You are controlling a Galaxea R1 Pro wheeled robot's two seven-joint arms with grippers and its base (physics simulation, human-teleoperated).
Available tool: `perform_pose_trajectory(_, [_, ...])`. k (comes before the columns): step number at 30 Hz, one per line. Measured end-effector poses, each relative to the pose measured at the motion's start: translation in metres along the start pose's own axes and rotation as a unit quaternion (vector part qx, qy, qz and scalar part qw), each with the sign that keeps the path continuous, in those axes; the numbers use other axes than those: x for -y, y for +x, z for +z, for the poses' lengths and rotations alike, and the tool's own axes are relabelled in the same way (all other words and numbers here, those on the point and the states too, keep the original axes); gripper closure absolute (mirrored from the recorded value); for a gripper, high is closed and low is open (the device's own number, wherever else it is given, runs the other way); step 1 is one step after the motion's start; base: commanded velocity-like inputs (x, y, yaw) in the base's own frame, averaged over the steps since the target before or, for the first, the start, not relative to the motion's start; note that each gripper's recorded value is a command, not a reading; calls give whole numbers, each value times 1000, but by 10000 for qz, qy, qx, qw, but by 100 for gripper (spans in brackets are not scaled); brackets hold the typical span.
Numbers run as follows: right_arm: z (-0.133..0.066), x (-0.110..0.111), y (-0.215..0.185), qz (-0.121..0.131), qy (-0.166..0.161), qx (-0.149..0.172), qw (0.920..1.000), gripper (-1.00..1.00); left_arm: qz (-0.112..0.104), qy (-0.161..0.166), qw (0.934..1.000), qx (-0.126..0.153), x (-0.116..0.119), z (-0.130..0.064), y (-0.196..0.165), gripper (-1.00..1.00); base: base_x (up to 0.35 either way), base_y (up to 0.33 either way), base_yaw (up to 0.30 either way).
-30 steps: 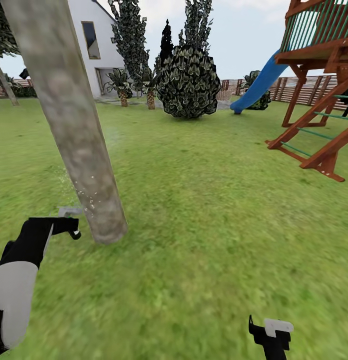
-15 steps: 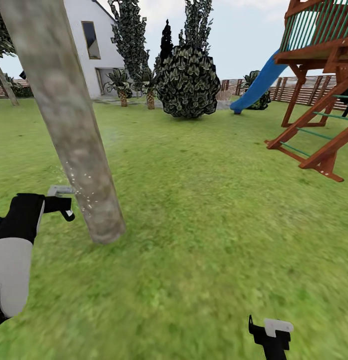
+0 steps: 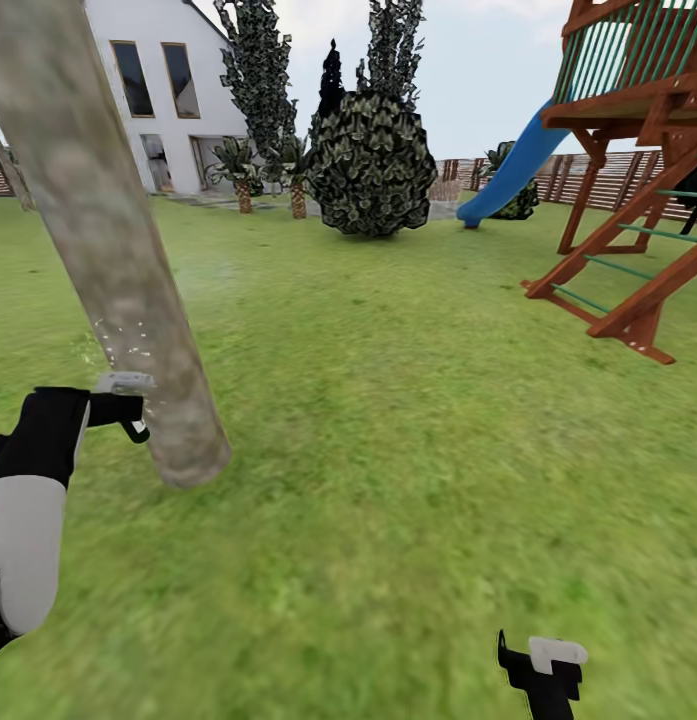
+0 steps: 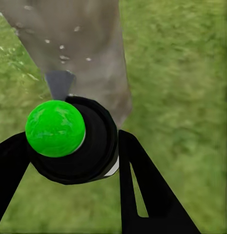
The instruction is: In the garden, pick up the pesticide atomizer on the floor and spray pesticide onto both trees until each tree trunk is fully covered.
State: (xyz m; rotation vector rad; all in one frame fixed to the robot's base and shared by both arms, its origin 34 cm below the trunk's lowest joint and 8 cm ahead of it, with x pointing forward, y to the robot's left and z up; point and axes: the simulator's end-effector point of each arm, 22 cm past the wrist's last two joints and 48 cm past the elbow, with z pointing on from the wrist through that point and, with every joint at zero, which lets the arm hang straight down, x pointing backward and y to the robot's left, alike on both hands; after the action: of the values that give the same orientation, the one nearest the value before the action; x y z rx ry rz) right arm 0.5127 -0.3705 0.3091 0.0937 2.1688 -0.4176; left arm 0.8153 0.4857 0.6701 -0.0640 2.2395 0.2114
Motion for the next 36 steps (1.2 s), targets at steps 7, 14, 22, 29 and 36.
perform_pose_trajectory(7, [0,0,0,-1,-1,0,10000,-100,14,-174,9995,-250,-23,3,32,100,0,-271,183])
perform_pose_trajectory(14, [0,0,0,-1,-2,-2,10000,-100,58,-206,9985,-504,-23,9,67,100,54,-271,233])
perform_pose_trajectory(22, [0,0,0,-1,-3,-3,10000,-100,82,-165,9985,-512,-16,10,69,100,23,-271,9])
perform_pose_trajectory(29, [0,0,0,-1,-2,-2,10000,-100,74,-283,9982,-515,-23,10,70,100,0,-271,77])
perform_pose_trajectory(36, [0,0,0,-1,-2,-3,10000,-100,79,-792,9903,-1139,-38,22,135,100,115,-258,199])
